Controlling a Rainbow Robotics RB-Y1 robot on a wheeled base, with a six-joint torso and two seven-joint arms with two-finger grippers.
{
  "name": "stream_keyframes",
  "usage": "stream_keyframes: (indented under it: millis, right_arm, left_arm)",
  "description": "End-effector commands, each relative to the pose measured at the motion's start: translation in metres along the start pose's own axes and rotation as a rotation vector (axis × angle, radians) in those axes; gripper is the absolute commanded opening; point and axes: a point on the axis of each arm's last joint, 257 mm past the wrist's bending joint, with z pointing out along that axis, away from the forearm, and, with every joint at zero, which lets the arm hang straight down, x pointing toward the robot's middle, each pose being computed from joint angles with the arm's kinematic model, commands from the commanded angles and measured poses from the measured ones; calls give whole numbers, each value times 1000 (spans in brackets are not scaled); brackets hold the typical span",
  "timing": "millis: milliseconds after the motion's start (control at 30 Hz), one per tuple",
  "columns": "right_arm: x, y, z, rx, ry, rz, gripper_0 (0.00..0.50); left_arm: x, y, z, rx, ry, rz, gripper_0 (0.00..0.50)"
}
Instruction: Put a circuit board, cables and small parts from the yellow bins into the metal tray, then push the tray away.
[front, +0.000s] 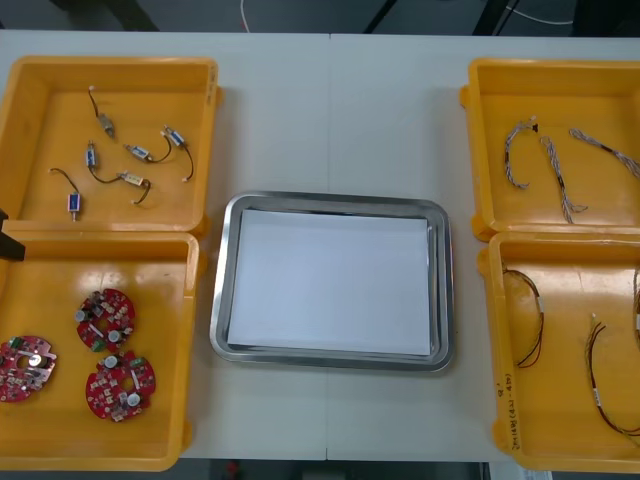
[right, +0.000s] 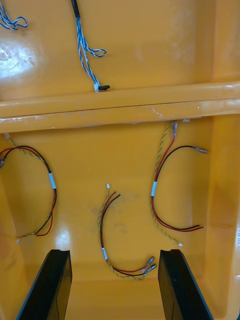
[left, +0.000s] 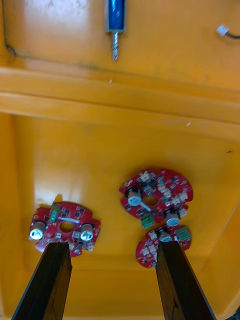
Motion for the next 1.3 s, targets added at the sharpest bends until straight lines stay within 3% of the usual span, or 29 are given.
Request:
stream_keyframes:
  millis: [33,233,467,733,967,1300]
  right_arm:
    - [-13,-16,-16,41,-52,2,500]
    - [-13,-25,-20,63,-54,6,500]
    - [-14,-35,-12,46,-45,22,500]
    - [-22,-46,0,28,-69,25,500]
    - [-17,-69,14,34,-52,-34,500]
    - [-8,-85,48,22,-18,-42,500]
  left_arm:
    - [27,23,-2,-69,58,168,500]
    - [45,27,4,-69,95,185,500]
    - [50,25,16,-46,55,205,500]
    - [57,28,29,-28,30,225,500]
    - [60,29,47,-31,3,264,500]
    - [74,36,64,-40,12,297,500]
